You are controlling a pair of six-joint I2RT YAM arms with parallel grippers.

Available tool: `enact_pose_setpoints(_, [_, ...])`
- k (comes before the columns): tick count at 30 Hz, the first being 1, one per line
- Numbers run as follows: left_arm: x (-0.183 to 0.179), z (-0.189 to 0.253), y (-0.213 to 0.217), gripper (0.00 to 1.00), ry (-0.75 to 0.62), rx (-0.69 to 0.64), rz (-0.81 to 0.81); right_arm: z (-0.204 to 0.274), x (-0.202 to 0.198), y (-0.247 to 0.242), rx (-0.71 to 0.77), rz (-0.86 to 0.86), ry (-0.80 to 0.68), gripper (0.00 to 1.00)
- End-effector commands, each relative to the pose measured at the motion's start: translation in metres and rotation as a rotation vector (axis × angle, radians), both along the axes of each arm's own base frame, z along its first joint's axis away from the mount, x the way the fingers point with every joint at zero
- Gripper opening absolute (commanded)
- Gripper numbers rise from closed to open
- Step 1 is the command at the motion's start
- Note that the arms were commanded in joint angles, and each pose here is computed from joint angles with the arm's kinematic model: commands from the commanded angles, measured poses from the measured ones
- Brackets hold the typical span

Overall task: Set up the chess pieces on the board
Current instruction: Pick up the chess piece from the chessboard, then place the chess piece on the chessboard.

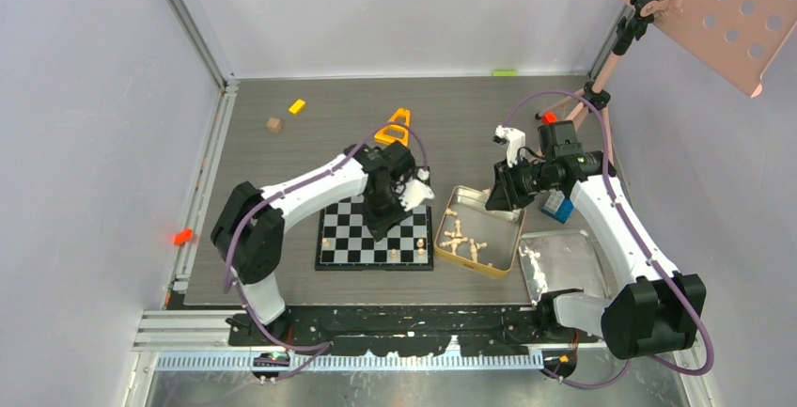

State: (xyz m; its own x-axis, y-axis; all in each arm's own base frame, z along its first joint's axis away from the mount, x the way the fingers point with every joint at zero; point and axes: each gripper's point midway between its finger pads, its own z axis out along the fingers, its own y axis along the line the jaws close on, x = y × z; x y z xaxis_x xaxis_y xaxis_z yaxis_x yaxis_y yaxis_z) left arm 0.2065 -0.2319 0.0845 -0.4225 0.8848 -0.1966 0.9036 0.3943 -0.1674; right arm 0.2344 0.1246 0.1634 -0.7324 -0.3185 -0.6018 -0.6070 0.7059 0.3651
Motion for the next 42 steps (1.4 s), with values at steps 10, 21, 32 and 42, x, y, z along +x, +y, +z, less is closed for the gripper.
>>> enact_pose_setpoints(10, [-0.032, 0.013, -0.021, 0.0, -0.023, 0.048, -0.208, 0.005, 0.005, -0.001, 0.006, -0.005, -0.037, 0.01])
enact_pose_setpoints(21, [-0.026, 0.034, -0.029, 0.0, -0.064, 0.028, -0.231, 0.005, 0.006, -0.001, 0.004, -0.002, -0.039, 0.01])
enact_pose_setpoints(32, [-0.038, 0.035, -0.079, 0.0, -0.038, -0.027, -0.322, 0.006, 0.007, -0.003, -0.009, -0.014, -0.05, 0.01])
enact_pose_setpoints(42, [-0.044, -0.006, -0.089, 0.0, 0.015, 0.045, -0.352, 0.007, 0.007, -0.007, -0.012, -0.028, -0.057, 0.01])
